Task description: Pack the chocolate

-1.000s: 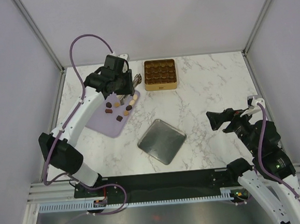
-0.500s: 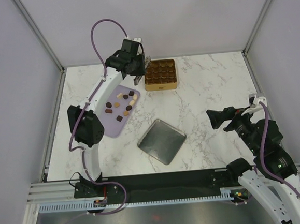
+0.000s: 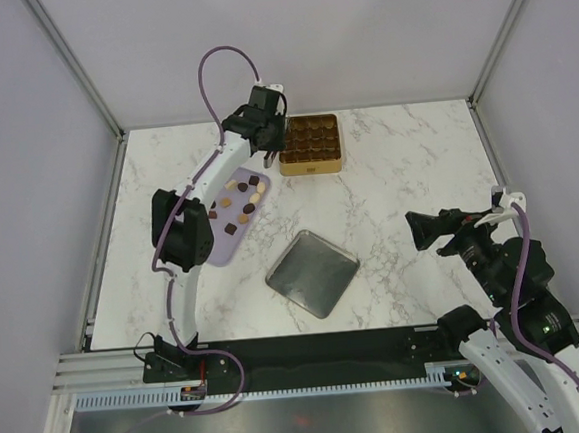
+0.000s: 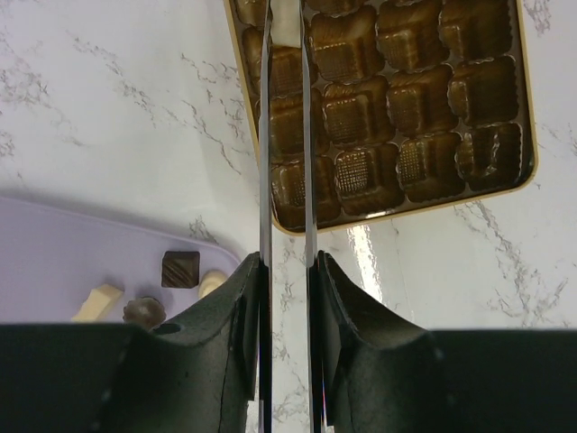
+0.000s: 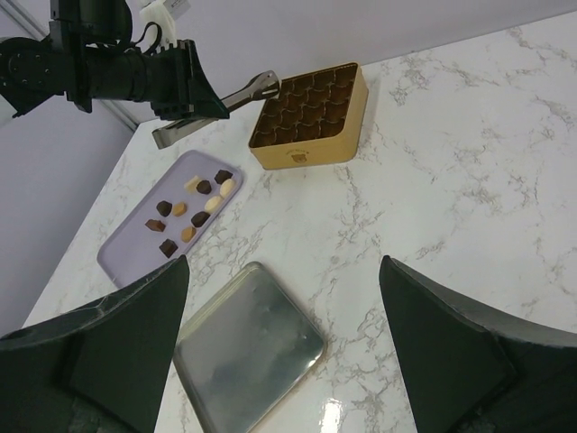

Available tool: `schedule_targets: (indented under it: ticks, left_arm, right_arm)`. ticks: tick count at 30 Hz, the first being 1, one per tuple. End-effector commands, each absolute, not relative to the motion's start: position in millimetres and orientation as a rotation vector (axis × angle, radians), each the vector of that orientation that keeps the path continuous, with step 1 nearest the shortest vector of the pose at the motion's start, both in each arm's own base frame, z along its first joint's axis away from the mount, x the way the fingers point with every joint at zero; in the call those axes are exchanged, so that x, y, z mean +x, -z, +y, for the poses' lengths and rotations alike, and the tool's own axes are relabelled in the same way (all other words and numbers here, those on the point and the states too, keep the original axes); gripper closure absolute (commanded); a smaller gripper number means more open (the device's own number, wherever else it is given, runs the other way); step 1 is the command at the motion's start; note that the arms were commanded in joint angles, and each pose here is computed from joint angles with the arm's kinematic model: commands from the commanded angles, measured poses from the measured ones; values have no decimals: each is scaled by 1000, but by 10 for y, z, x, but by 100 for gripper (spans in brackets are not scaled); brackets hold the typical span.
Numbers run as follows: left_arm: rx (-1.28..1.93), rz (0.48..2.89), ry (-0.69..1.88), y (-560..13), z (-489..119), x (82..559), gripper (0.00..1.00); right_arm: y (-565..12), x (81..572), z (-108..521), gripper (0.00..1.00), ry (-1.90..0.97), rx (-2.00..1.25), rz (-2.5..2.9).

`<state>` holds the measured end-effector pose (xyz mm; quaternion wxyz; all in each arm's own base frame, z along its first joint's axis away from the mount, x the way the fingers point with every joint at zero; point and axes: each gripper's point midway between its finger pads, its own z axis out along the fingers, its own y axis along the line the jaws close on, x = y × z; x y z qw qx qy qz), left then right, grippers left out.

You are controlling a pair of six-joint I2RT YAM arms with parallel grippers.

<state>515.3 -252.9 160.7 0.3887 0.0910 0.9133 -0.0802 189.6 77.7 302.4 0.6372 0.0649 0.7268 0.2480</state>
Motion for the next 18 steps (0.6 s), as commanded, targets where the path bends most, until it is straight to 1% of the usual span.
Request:
schedule_targets:
  ticks: [1,10,18]
  left_arm:
    - [238,2174,187,-1938,-2581,5439,67]
    - [240,2171,171,-1776,-2614,5550,65]
    - [257,2166,126,-1690,-2593,5632,61]
  right_arm:
    - [-3166,1865,756,5,-567,150,1640]
    - [-3194,1842,704,5,-548,165,1638]
    - [-3201,1851,676,6,-534,178,1636]
